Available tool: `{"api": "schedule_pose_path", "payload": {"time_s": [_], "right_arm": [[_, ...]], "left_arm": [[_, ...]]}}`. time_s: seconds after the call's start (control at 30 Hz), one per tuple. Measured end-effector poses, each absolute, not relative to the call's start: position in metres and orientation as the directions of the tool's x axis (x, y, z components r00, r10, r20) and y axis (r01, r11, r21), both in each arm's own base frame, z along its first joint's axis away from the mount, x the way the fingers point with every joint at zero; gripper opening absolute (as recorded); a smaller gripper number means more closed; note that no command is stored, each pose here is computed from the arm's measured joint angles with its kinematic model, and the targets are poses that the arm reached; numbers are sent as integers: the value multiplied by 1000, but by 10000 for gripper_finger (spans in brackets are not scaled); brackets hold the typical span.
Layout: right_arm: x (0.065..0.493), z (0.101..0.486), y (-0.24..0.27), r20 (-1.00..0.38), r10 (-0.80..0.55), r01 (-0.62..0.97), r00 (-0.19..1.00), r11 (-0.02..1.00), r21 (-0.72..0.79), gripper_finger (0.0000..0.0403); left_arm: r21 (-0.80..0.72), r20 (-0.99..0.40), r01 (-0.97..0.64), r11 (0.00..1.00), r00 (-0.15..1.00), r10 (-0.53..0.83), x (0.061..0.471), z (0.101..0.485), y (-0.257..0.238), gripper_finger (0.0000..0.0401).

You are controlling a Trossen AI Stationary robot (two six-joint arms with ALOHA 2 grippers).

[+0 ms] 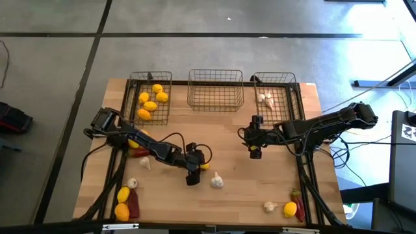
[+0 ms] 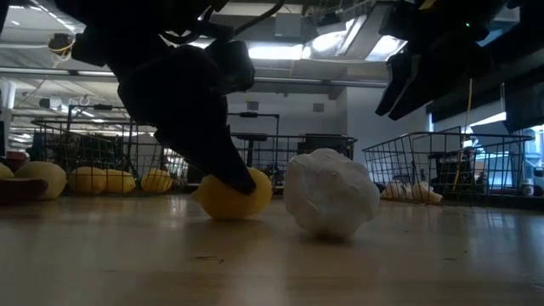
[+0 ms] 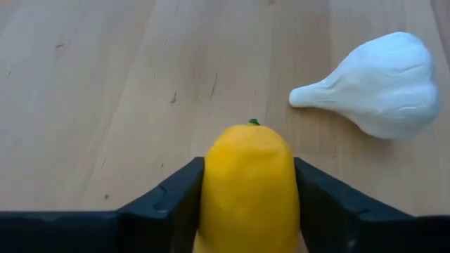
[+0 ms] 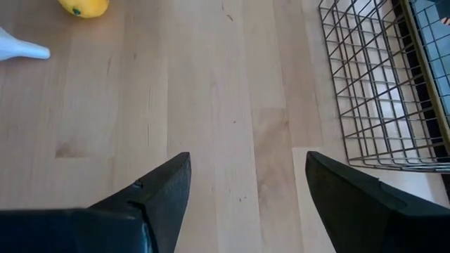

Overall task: Sort produce into baskets
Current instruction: Put the yellow lemon into the left gold wire basket

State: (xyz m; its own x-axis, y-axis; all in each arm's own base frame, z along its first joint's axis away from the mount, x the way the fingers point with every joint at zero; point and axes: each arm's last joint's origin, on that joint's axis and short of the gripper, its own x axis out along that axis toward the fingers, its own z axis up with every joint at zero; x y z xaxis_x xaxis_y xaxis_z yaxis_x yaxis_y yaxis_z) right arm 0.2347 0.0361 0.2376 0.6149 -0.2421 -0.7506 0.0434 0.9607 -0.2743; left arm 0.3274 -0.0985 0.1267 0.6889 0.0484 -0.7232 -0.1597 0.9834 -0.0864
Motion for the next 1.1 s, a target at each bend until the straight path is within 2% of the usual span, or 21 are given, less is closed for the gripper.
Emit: {"api": "schedule_pose_path", "payload": {"time_s": [0.07,0.13,0.5,0.7,0.9,1.1], "right_arm": [[235,238,36,-751,-242,43,615,961,-275,276],[235,238,36,-750,-242,43,615,961,-275,276],[236,239,35,-729,-273,78,627,954,-290,276],[236,240,33,-700,-354,133,620,927,-351,276],[236,240,32,-686,-385,153,618,914,-375,276],[236,242,31,-659,-432,183,616,892,-414,276]], "left_arm": [[-91,-717,-159,983,695,46,327,130,-98,160],[-99,-702,-158,982,710,43,326,138,-98,152],[1,-658,-268,963,725,203,295,203,-75,177],[21,-635,-346,938,720,280,270,238,-53,179],[56,-598,-497,866,678,427,241,266,-20,181],[77,-544,-671,738,592,595,215,285,14,181]]}}
